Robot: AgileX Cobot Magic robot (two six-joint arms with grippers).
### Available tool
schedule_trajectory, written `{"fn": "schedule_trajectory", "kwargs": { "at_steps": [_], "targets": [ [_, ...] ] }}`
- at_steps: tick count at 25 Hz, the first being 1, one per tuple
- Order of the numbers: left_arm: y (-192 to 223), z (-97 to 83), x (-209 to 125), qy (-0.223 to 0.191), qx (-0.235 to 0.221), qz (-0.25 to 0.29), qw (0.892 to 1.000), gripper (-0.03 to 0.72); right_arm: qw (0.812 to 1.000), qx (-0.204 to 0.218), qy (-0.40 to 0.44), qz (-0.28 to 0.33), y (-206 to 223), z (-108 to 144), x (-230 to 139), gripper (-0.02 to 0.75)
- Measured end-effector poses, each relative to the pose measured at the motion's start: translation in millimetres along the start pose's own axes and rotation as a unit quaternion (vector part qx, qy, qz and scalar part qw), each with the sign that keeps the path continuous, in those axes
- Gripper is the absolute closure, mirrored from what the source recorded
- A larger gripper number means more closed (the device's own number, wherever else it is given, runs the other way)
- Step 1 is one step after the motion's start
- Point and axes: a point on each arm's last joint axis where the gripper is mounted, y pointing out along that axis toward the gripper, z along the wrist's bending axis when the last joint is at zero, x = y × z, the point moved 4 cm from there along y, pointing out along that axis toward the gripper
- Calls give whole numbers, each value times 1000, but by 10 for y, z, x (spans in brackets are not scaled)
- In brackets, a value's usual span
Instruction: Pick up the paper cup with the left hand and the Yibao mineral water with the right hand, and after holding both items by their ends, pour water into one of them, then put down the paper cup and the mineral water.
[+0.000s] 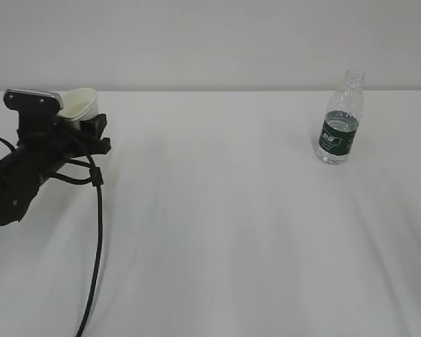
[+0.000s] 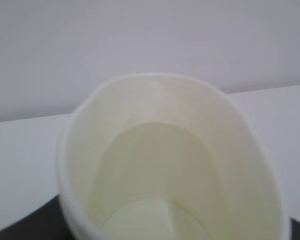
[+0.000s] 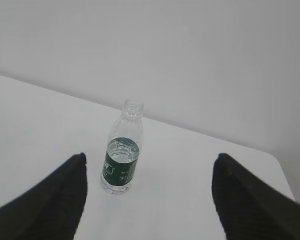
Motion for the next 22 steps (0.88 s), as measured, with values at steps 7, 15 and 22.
{"fn": "schedule_trajectory", "kwargs": {
  "at_steps": [7,15,22],
  "targets": [
    [3,9,-138,-1,3,15,1000,298,1000,0,0,0,0,0,0,148],
    [3,19,-225,-3,6,19,1000,298,1000,0,0,0,0,0,0,148],
    [2,20,-272,-3,6,17,1000,298,1000,0,0,2,0,1,-5,148]
  ]
}}
